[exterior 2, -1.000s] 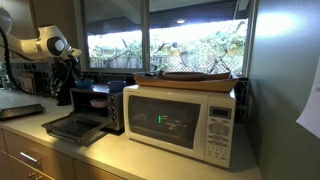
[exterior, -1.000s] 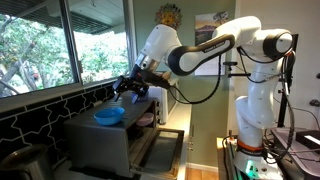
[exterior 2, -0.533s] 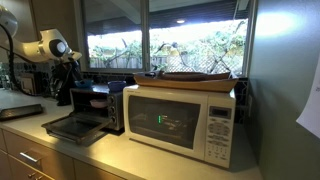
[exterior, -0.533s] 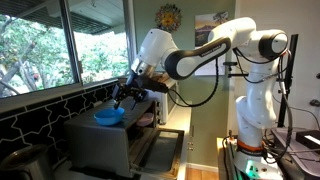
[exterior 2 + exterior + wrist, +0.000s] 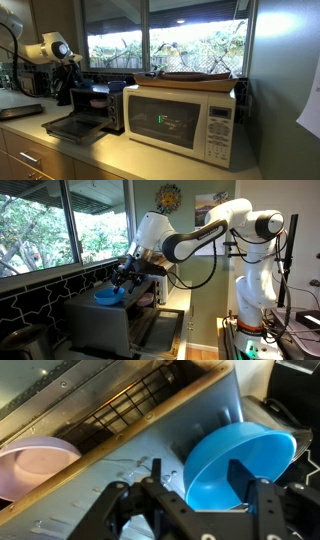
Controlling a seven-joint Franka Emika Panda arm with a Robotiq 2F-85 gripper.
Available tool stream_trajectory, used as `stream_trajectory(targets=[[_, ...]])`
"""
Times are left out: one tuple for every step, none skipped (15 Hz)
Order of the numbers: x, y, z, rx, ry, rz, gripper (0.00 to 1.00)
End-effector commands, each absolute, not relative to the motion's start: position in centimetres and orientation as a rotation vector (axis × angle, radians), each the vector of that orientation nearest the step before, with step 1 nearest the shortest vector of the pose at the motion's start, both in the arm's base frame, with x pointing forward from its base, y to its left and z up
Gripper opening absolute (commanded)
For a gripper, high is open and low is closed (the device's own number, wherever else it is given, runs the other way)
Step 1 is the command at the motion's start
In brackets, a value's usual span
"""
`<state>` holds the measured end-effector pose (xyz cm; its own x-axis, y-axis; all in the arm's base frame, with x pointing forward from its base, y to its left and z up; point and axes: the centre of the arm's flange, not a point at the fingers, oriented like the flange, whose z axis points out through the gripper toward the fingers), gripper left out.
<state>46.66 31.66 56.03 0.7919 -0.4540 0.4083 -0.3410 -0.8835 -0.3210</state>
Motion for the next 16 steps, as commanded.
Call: stream_trajectory(targets=[[46.8, 32.3, 56.1, -2.771, 0.667, -0.711, 0.40], [46.7, 32.3, 56.1, -2.773, 0.668, -0.709, 0.31], [46.7, 32.3, 56.1, -2.774, 0.669, -0.706, 0.24], [46.6, 32.3, 56.1, -2.781, 0.669, -0.696, 0.15], [46.6, 32.3, 56.0, -2.784, 0.668, -0.696, 0.08], [46.5, 32.3, 56.1, -2.785, 0.668, -0.696, 0.02], [46.4, 32.2, 56.2, -2.784, 0.670, -0.696, 0.00], [46.3, 32.0, 56.5, -2.784, 0.669, -0.700, 0.00], [46.1, 31.8, 57.0, -2.782, 0.667, -0.705, 0.00], [45.8, 31.6, 57.6, -2.781, 0.660, -0.709, 0.01], [45.4, 31.4, 58.4, -2.776, 0.653, -0.717, 0.01], [44.8, 31.2, 59.3, -2.777, 0.640, -0.724, 0.01], [44.3, 31.1, 60.1, -2.776, 0.615, -0.729, 0.01], [43.3, 30.9, 61.1, -2.771, 0.563, -0.722, 0.01], [42.4, 30.8, 61.9, -2.772, 0.503, -0.707, 0.01], [41.5, 30.8, 62.5, -2.775, 0.455, -0.695, 0.01]])
